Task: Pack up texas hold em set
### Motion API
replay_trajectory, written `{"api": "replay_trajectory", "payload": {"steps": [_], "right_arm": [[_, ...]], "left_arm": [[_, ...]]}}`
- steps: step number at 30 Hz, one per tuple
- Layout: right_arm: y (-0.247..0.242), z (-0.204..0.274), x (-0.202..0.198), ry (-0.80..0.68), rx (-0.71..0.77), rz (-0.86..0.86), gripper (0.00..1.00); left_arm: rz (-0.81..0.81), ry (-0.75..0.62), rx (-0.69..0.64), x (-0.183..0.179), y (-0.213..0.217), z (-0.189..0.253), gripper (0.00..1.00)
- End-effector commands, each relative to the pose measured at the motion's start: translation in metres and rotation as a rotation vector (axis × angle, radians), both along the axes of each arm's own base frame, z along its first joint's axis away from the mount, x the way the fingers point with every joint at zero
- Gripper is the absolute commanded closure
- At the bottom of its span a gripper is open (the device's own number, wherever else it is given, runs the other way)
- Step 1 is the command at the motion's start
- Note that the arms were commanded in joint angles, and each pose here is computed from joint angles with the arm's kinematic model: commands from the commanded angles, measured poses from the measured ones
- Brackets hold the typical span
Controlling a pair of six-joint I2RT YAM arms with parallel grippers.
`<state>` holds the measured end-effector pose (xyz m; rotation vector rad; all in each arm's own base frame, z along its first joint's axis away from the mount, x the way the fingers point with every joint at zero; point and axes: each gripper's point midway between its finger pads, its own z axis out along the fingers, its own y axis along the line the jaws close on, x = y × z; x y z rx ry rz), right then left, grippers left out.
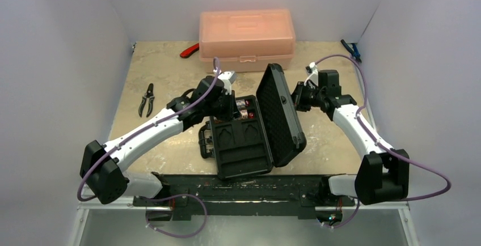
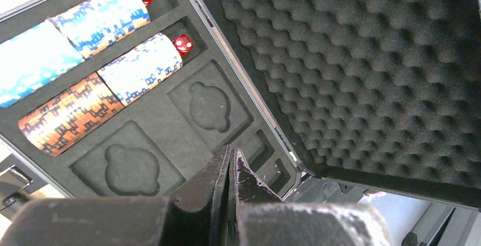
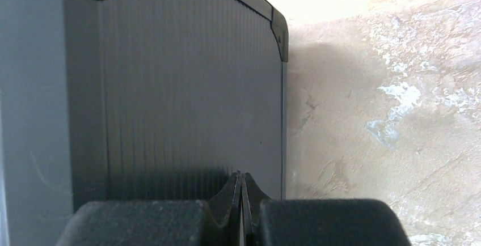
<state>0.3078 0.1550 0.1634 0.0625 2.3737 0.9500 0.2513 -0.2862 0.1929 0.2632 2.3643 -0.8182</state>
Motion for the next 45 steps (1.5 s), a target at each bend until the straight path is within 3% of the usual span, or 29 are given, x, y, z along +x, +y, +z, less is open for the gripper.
{"api": "replay_trajectory", "payload": {"steps": [1,30,45], "right_arm": [[0.017,0.026,0.007,-0.073,0.031,0.06,0.97],[0.069,0.04,-0.01,-0.082,0.082,0.2,0.99],[0.085,0.046,-0.015,-0.091,0.082,0.235,0.99]], "left_arm": [[-0.025,-0.05,-0.082,0.008,-0.023,0.026,1.0],[-0.043,-0.078,-0.102,0.007,-0.035,0.036,1.0],[0.064,-0.07,-0.02,-0.006,0.006,0.015,1.0]]}}
